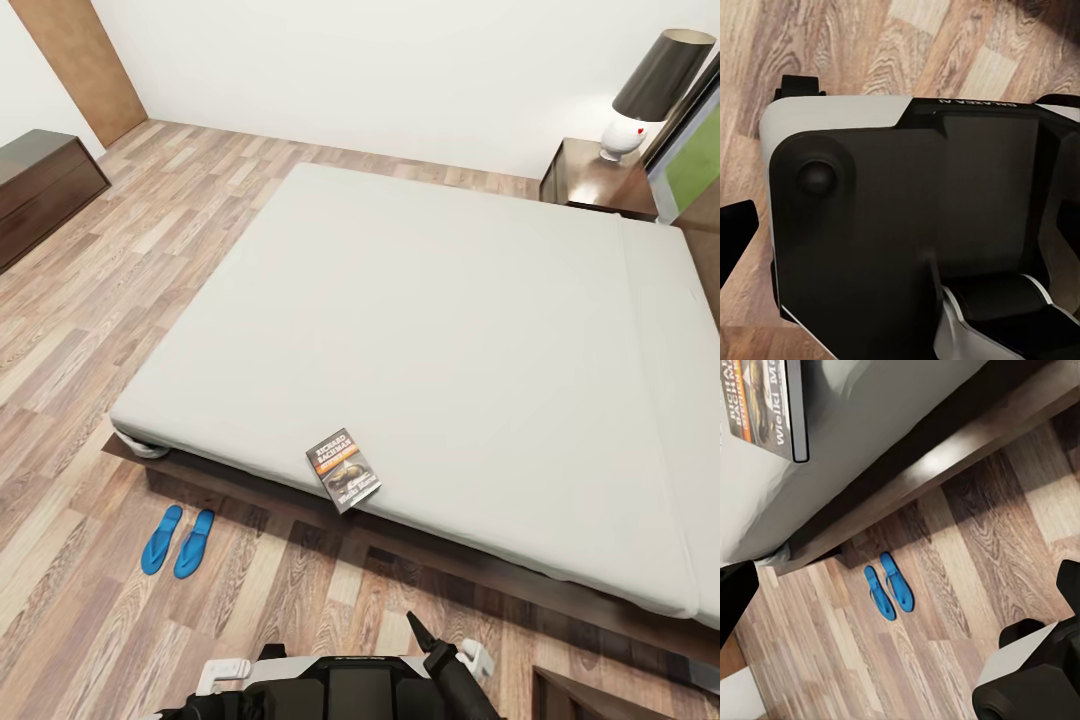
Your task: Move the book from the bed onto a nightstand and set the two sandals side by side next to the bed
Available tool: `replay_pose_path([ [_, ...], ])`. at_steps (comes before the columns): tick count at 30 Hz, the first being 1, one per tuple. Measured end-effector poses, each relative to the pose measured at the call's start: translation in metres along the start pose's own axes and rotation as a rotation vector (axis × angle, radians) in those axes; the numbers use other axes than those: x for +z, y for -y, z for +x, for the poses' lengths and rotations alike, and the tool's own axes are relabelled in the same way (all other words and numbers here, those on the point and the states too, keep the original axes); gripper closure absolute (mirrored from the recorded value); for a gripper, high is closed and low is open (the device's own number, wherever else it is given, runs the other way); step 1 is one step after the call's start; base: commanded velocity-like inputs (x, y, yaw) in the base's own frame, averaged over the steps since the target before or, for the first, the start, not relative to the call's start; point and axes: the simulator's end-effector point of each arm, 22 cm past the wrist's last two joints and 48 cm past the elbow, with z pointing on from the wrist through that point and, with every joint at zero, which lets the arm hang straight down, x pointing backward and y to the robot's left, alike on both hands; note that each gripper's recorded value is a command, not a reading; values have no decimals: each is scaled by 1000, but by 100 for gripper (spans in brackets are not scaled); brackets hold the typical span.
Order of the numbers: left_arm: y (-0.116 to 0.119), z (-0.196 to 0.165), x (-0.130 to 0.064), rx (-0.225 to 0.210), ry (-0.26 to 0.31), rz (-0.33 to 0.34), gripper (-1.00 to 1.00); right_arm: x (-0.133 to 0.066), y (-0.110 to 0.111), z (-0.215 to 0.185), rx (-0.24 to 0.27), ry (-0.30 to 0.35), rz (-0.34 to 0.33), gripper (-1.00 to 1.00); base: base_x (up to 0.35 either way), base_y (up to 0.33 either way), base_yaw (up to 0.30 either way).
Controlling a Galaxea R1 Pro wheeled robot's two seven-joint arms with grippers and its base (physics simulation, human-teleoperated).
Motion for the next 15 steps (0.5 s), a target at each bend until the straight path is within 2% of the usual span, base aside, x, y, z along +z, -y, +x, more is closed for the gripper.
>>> replay_pose_path([
  [3, 1, 0, 0, 0, 0, 1, -100, 0, 0, 0, 0, 0, 0, -100, -41, 142, 0],
  [15, 1, 0, 0, 1, 0, 2, -100, 0, -1, 0, -1, 1, -1, -100, -5, 52, 0],
])
